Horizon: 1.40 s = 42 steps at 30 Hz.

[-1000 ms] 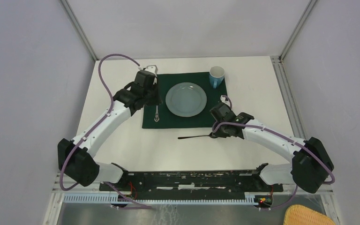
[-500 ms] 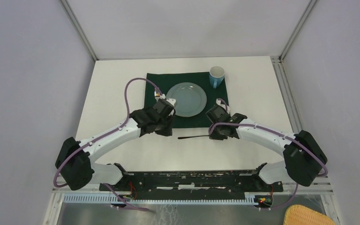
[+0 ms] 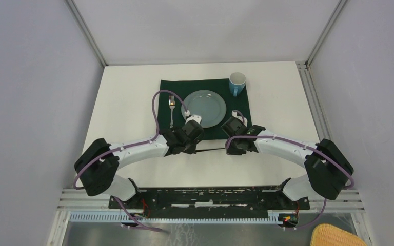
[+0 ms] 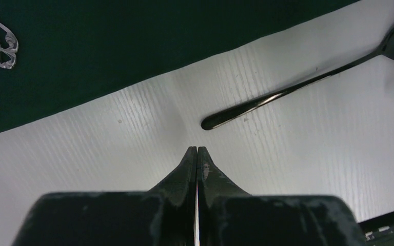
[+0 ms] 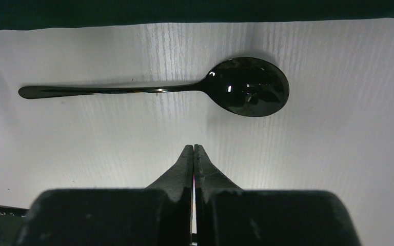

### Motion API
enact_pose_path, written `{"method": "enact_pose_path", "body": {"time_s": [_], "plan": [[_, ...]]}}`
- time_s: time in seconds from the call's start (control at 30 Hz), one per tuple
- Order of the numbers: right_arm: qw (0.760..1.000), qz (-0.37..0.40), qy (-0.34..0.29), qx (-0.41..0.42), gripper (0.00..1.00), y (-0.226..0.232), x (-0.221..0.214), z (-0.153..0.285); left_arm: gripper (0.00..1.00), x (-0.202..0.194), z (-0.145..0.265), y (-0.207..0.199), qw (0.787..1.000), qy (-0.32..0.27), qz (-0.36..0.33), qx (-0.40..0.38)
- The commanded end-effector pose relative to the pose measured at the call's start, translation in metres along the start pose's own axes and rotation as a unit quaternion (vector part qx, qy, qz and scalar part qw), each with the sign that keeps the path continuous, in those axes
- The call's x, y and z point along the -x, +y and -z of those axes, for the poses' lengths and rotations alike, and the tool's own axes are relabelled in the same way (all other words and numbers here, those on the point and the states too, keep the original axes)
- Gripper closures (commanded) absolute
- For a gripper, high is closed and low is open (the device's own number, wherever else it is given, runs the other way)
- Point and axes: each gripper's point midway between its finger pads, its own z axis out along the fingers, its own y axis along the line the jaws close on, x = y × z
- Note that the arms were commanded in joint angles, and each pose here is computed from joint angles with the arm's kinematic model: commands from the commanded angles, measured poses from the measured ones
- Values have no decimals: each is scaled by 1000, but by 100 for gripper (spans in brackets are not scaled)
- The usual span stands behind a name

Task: Set the dinner table for one person
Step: Adjust the fork at the center of the board.

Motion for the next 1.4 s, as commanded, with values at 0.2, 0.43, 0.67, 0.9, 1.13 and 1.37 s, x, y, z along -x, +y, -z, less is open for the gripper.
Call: {"method": "enact_pose_path", "body": {"time_s": [0.2,0.43,0.67,0.9,1.13,1.37], "plan": [[1000,-2,-9,7,100,1,-1,2,98,27,-24,-8,998,-66,-4,4],[1000,-4,-3,-1,100,-3,-6,-4,98,23,-37,-12,998,-55,-8,4],[1000,-4,-2,-10,100,-3,-4,-12,98,18,-43,-15,999,-42,-9,-2],[1000,-2,3,-15,100,-1,-6,-21,98,16,-49,-17,999,-36,-15,-1],[1000,2,-1,-19,100,1,-2,-27,98,13,-52,-21,999,-28,-14,-11],[1000,7,-5,-28,100,4,5,-34,98,11,-43,-27,999,-18,-14,-26]]}}
